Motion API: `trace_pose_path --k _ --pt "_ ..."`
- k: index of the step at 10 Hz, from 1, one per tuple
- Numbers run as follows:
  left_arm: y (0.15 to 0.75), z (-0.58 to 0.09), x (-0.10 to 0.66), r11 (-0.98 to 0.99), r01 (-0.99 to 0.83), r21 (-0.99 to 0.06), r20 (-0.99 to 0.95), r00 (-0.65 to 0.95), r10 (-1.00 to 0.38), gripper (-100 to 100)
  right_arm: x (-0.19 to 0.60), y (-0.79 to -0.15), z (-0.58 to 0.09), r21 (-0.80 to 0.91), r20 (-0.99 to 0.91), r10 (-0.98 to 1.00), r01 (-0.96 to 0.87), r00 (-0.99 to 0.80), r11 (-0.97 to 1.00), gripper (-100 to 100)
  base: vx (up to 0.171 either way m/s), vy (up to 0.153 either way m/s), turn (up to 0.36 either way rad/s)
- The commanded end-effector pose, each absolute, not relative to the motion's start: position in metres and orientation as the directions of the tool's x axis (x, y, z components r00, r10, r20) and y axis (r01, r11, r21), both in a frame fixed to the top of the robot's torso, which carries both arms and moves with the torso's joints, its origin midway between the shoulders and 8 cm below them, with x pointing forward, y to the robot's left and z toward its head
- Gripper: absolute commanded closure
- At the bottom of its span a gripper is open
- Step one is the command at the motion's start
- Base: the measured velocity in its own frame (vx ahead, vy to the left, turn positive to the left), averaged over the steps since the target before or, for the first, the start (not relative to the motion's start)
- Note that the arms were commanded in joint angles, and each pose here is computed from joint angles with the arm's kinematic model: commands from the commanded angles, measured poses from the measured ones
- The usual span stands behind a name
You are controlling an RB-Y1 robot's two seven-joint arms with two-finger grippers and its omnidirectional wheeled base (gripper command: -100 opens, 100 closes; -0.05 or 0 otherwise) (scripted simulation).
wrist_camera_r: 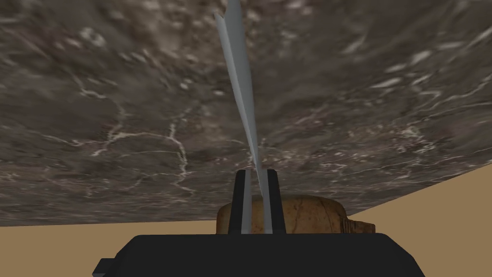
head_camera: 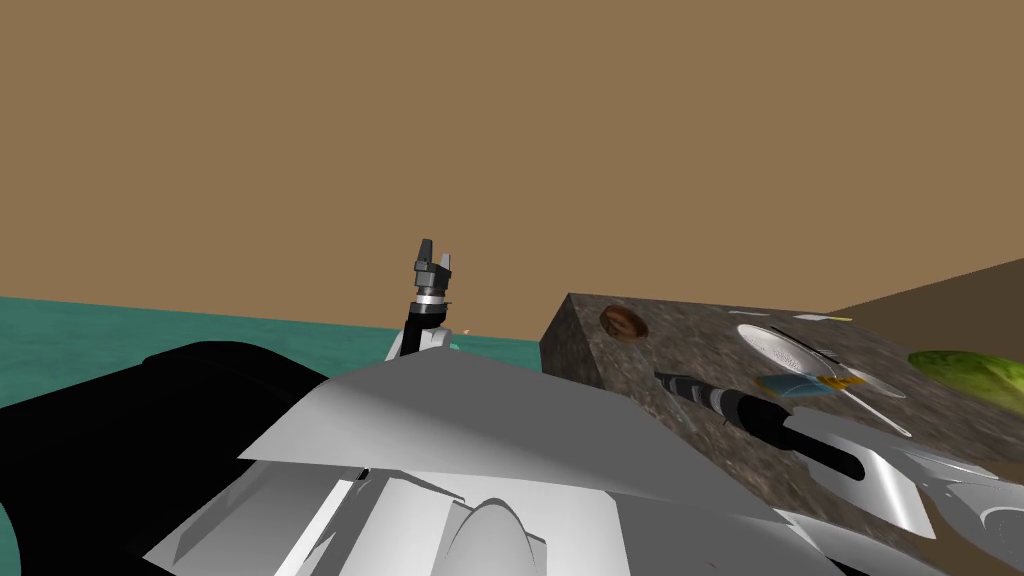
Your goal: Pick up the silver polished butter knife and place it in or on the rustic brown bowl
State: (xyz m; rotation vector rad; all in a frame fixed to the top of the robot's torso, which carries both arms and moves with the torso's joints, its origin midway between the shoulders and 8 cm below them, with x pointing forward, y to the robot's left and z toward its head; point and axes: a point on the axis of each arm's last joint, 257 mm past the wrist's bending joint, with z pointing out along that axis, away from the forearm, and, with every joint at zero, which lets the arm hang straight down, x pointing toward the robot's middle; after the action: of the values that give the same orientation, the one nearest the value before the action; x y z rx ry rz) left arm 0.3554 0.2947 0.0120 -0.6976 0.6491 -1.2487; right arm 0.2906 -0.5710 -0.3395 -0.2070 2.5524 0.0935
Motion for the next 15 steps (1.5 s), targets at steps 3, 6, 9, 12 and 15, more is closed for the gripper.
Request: trace_pose_path --k 3,6,9,12,15 --pt "0.295 0.012 0.355 0.171 0.611 -0.773 -0.060 0.197 -0.979 0 0.305 -0.587 -0.321 -0.024 -0.571 -0.147 -0.162 -0.808 0.986 100 0.005 0.024 -0.065" --pt "0.295 0.012 0.355 0.171 0.611 -0.773 -0.060 0.197 -0.979 0 0.326 -0.604 -0.294 -0.075 -0.602 -0.166 -0.152 -0.781 0.986 100 0.052 0.134 -0.102" --pt "0.295 0.012 0.355 0.171 0.611 -0.773 -0.060 0.197 -0.979 0 0.348 -0.612 -0.260 -0.099 -0.639 -0.173 -0.142 -0.749 0.985 100 0.069 0.108 -0.028" --pt "0.295 0.012 0.355 0.171 0.611 -0.773 -0.060 0.197 -0.979 0 0.373 -0.602 -0.218 -0.074 -0.687 -0.154 -0.142 -0.710 0.987 100 0.099 0.086 0.067" --pt "0.295 0.012 0.355 0.171 0.612 -0.773 -0.060 0.197 -0.979 0 0.376 -0.592 -0.212 -0.044 -0.695 -0.134 -0.145 -0.707 0.989 100 0.056 -0.017 0.062"
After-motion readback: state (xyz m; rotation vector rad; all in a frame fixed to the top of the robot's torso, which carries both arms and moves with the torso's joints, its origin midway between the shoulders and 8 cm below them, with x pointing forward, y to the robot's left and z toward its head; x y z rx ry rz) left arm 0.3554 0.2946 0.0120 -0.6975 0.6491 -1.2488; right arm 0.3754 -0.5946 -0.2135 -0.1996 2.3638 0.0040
